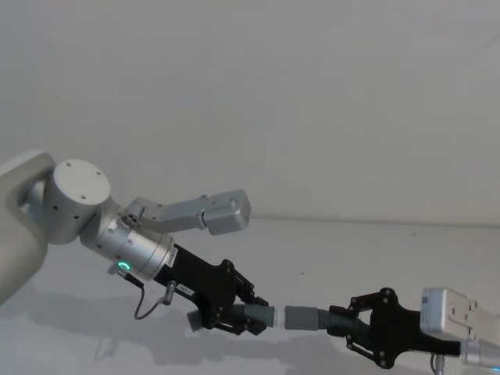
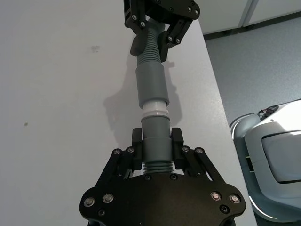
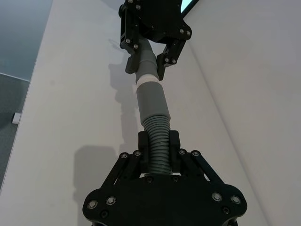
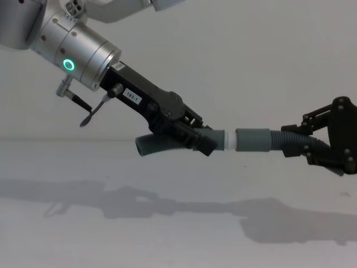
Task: Use both hands to pick up one end of the pipe from the table, align the ends, and insert them.
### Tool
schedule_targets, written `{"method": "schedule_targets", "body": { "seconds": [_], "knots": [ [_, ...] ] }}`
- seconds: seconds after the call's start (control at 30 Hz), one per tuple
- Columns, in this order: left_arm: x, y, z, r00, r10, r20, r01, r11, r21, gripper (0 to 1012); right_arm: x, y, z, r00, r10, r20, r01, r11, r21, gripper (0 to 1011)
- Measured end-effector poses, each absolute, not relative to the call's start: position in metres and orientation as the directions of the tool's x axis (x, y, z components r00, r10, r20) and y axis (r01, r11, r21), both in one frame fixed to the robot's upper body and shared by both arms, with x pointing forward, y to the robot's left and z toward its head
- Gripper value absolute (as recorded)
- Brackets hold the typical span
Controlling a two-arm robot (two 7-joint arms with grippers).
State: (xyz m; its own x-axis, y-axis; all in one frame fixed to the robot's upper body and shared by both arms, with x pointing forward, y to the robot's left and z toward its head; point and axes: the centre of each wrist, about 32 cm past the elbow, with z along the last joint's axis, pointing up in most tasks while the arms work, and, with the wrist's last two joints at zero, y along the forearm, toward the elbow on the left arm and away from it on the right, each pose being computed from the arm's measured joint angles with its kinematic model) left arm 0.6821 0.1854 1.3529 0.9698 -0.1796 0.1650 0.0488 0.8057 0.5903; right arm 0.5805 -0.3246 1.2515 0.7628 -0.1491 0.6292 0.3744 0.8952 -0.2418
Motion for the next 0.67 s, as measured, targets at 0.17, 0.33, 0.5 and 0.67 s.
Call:
{"method": "schedule_targets", "body": {
  "seconds": [0.17,0.33,0.5,0.67],
  "knots": [
    [0.6822,0.1852,1.3528,0.970,-0.181,0.162,0.052,0.805,0.590,327,0.5807,-0.3246,1.2515,0.762,-0.149,0.630,0.375,0.895,-0.241,226],
    [0.6823,0.1850,1.3527,0.970,-0.182,0.160,0.054,0.805,0.590,327,0.5808,-0.3246,1.2516,0.762,-0.150,0.630,0.375,0.895,-0.241,226],
    [0.6823,0.1850,1.3525,0.970,-0.183,0.158,0.056,0.805,0.590,327,0.5809,-0.3244,1.2516,0.762,-0.150,0.630,0.375,0.895,-0.240,226],
    [0.6823,0.1848,1.3523,0.970,-0.184,0.157,0.057,0.805,0.590,327,0.5809,-0.3243,1.2517,0.761,-0.151,0.631,0.375,0.896,-0.239,226]
  ]
}}
